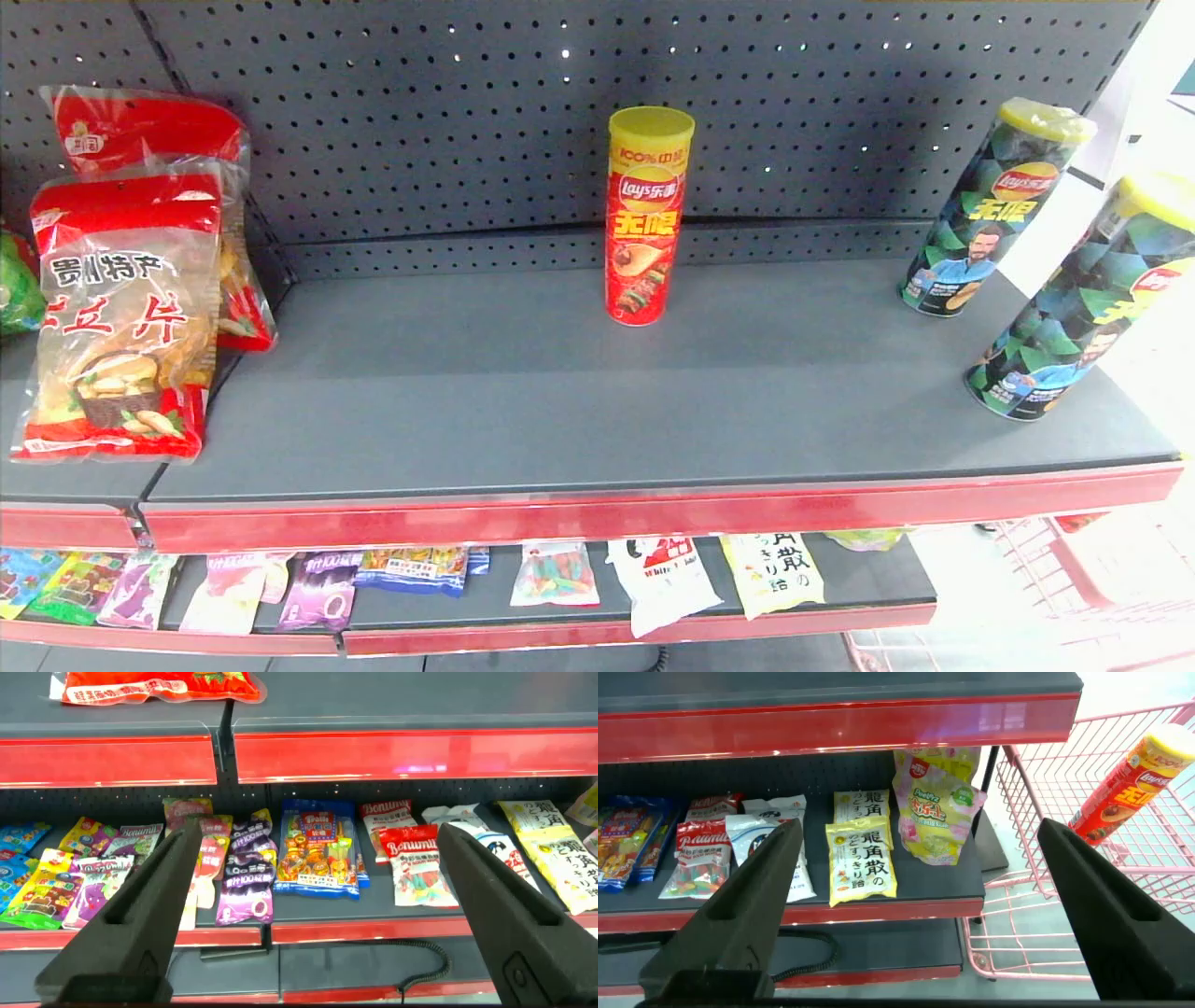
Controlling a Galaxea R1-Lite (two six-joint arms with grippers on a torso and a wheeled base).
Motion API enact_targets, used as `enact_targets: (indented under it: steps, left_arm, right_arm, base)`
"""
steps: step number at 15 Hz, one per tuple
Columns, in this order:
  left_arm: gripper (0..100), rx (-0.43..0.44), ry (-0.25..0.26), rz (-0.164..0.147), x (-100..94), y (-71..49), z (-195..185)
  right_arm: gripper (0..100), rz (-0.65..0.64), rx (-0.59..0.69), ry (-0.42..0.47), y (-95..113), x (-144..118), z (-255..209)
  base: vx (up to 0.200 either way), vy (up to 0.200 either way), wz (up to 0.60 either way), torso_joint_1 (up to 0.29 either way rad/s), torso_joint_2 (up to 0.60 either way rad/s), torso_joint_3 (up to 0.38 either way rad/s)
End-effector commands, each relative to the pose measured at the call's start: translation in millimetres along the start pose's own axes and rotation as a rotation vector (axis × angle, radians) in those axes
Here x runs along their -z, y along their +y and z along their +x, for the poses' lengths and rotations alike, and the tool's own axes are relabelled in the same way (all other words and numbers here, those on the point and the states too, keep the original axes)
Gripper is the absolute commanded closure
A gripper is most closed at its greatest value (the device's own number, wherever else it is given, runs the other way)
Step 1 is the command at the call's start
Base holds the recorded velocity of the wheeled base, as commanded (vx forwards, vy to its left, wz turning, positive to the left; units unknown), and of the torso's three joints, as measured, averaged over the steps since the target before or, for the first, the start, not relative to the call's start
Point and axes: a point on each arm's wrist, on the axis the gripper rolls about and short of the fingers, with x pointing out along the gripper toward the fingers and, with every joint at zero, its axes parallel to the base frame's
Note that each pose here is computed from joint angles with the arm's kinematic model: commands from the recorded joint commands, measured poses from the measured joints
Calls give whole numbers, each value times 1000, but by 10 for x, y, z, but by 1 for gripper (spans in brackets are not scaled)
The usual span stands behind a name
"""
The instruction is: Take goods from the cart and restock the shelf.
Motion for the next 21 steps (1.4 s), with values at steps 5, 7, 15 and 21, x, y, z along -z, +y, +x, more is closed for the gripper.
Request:
enact_targets:
  steps: [5,7,15,21]
  left_arm:
    - [0,0,2,0,0,0,1]
    - [0,0,2,0,0,0,1]
    - [0,0,2,0,0,0,1]
    - [0,0,2,0,0,0,1]
  right_arm:
    - [0,1,0,0,0,0,0]
    - [0,0,0,0,0,0,0]
    - [0,0,0,1,0,1,0]
    - [0,0,0,0,0,0,0]
  base:
    - [0,-120,0,2,0,1]
    - [0,-200,0,-5,5,5]
    - [0,-200,0,7,2,2]
    - [0,-200,0,1,-2,3]
